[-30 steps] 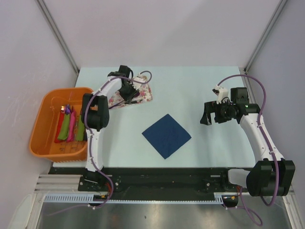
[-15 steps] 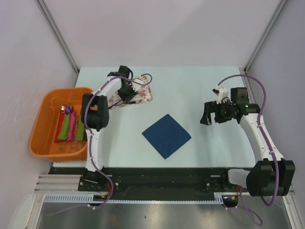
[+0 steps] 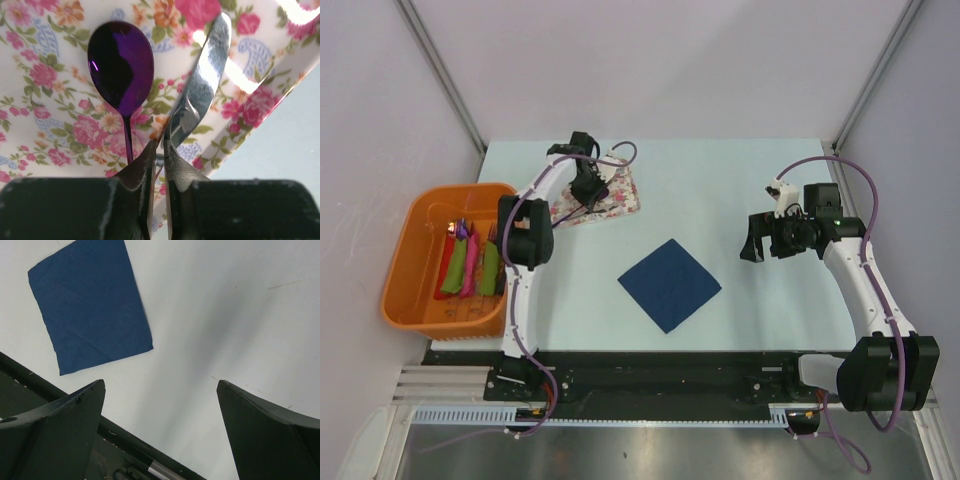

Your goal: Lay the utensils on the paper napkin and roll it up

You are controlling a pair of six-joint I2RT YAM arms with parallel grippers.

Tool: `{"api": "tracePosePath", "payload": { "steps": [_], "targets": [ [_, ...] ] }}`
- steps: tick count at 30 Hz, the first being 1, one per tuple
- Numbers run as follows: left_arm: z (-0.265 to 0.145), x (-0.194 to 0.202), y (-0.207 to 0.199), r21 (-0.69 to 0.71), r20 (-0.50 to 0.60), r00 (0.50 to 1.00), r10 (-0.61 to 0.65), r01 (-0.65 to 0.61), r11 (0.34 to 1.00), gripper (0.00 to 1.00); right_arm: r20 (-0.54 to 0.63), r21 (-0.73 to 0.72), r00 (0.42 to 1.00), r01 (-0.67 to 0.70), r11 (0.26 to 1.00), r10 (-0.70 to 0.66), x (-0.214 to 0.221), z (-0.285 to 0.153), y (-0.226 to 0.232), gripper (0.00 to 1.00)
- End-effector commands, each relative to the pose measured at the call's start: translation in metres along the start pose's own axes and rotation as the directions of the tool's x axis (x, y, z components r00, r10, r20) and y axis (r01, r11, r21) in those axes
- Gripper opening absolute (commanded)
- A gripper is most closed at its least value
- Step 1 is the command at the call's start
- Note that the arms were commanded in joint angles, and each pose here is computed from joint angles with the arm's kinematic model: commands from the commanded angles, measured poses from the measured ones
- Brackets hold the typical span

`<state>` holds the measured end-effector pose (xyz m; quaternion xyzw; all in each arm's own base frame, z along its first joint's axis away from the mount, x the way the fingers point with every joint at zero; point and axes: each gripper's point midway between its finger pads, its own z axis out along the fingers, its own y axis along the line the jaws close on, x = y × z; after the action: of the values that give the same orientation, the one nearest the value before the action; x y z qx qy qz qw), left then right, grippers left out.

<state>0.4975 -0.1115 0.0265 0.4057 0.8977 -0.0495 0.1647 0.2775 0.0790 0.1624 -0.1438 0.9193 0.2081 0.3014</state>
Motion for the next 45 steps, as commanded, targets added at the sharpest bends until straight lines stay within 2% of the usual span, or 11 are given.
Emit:
{"api": "tracePosePath", "payload": {
  "steps": [1,5,12,18,30,37,45],
  "targets": [
    [0.015,-0.01,-0.007,0.041,0.033,0.99,-0.14,0.139,0.989,0.15,0.018,0.009,1.0,0.015,1.0,-0.015,-0.006,-0.001,-0.003,1.0],
    [0.007,-0.009,-0.006,0.034,0.026,0.989,-0.148,0.148,0.988,0.2,0.017,0.009,1.0,0.019,1.0,-0.019,-0.006,-0.002,-0.002,1.0],
    [-0.009,0.009,-0.002,0.025,-0.025,0.999,-0.042,0.043,0.999,0.38,0.024,0.004,1.0,0.019,1.0,-0.02,-0.005,-0.004,0.0,1.0],
    [-0.015,0.022,0.005,0.019,-0.062,0.998,0.021,-0.02,1.0,0.46,0.027,0.0,0.999,0.023,1.0,-0.023,-0.007,-0.004,0.001,1.0],
    [-0.041,0.018,0.007,0.072,0.004,0.993,0.118,-0.118,0.99,0.48,0.025,-0.007,0.999,0.021,1.0,-0.021,-0.007,-0.004,0.002,1.0],
    [-0.035,0.03,0.012,0.069,-0.045,0.981,0.191,-0.187,0.98,0.44,0.028,-0.01,0.999,0.024,1.0,-0.024,-0.008,-0.005,0.003,1.0],
    [-0.018,0.03,0.013,0.054,-0.038,0.963,0.268,-0.266,0.963,0.41,0.021,-0.005,1.0,0.022,1.0,-0.022,-0.007,-0.003,0.001,1.0]
  ]
}}
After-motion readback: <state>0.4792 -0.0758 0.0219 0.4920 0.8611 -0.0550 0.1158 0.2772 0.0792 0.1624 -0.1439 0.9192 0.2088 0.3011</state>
